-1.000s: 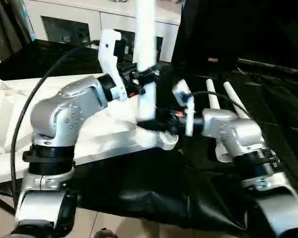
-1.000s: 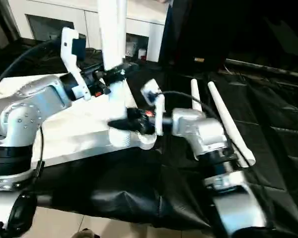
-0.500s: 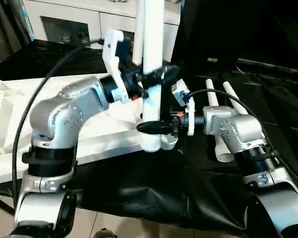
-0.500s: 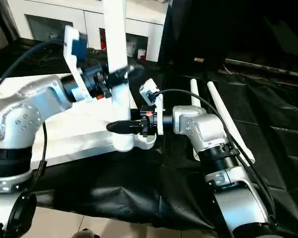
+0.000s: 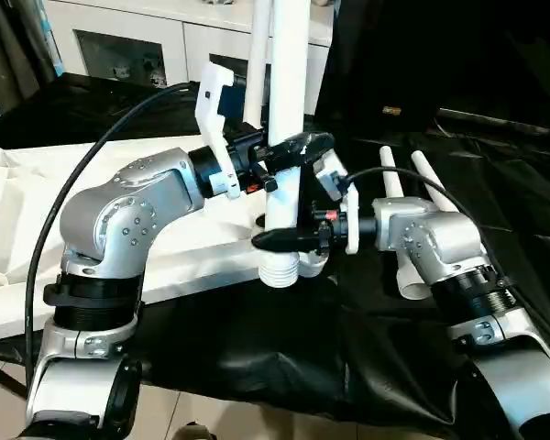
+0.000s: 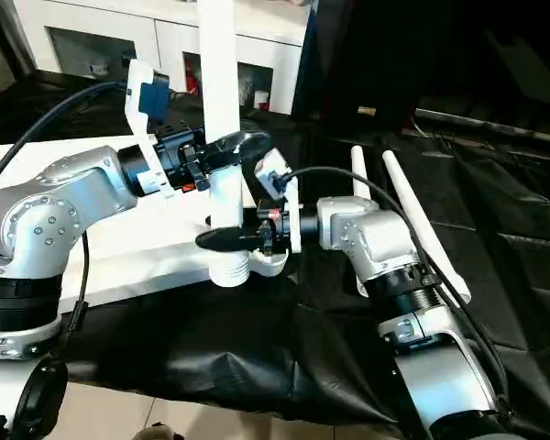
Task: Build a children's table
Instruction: Insert table leg to table base
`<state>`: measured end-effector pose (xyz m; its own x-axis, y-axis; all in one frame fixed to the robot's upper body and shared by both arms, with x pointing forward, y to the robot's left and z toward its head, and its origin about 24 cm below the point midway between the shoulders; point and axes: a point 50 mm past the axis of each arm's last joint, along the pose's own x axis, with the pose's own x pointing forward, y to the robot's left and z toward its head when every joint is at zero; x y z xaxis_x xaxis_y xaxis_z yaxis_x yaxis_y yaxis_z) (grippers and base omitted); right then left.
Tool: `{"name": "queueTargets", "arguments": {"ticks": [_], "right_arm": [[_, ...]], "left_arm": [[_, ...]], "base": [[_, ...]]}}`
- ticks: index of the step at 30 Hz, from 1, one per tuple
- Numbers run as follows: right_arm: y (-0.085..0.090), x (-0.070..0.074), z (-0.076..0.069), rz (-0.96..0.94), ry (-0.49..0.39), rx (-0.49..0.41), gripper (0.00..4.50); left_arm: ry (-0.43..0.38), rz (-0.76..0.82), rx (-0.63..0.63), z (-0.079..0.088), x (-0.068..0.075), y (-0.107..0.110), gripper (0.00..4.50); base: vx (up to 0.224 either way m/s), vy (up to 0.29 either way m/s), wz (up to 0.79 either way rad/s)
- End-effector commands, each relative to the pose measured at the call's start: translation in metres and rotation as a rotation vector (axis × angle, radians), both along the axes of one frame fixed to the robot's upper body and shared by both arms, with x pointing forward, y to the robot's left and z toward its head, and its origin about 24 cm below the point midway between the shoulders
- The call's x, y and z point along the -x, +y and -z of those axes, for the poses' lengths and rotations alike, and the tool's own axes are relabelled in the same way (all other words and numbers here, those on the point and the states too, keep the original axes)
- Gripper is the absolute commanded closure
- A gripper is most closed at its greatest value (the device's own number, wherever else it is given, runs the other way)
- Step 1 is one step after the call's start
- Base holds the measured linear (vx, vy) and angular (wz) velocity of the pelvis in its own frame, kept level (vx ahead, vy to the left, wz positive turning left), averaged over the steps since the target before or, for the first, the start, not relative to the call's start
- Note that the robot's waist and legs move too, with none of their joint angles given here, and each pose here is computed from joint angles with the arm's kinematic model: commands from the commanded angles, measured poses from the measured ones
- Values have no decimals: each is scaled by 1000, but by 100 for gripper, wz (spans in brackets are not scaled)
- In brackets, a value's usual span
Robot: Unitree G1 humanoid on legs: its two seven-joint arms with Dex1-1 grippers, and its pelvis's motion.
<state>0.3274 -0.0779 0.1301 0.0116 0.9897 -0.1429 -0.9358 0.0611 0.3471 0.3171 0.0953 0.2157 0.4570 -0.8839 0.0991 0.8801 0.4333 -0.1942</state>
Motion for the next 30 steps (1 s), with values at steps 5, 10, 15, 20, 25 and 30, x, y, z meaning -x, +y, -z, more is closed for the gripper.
{"name": "queueTargets", "arguments": {"ticks": [5, 10, 15, 20, 25, 30], "right_arm": [[-5, -2, 1, 6, 1, 31, 252], [-5, -2, 0, 8, 7, 25, 254], [-6, -8, -1, 74, -6, -7, 254], [-9, -18, -3, 258, -23, -132, 255], [-19, -26, -5, 464, -49, -238, 256], [-47, -40, 1, 760, -177, -134, 257]], "left_arm": [[-28, 35, 25, -9, 2, -4, 267], [-32, 16, 30, -10, 1, -2, 267], [-20, -5, 64, -11, -1, 0, 191], [-166, -128, 317, -30, -6, 9, 150], [-194, -231, 524, -45, -14, 27, 150], [-223, -201, 39, -4, -20, 30, 150]], "base": [[0, 0, 0], [0, 0, 0], [0, 0, 0], [0, 0, 0], [0, 0, 0], [0, 0, 0]]}}
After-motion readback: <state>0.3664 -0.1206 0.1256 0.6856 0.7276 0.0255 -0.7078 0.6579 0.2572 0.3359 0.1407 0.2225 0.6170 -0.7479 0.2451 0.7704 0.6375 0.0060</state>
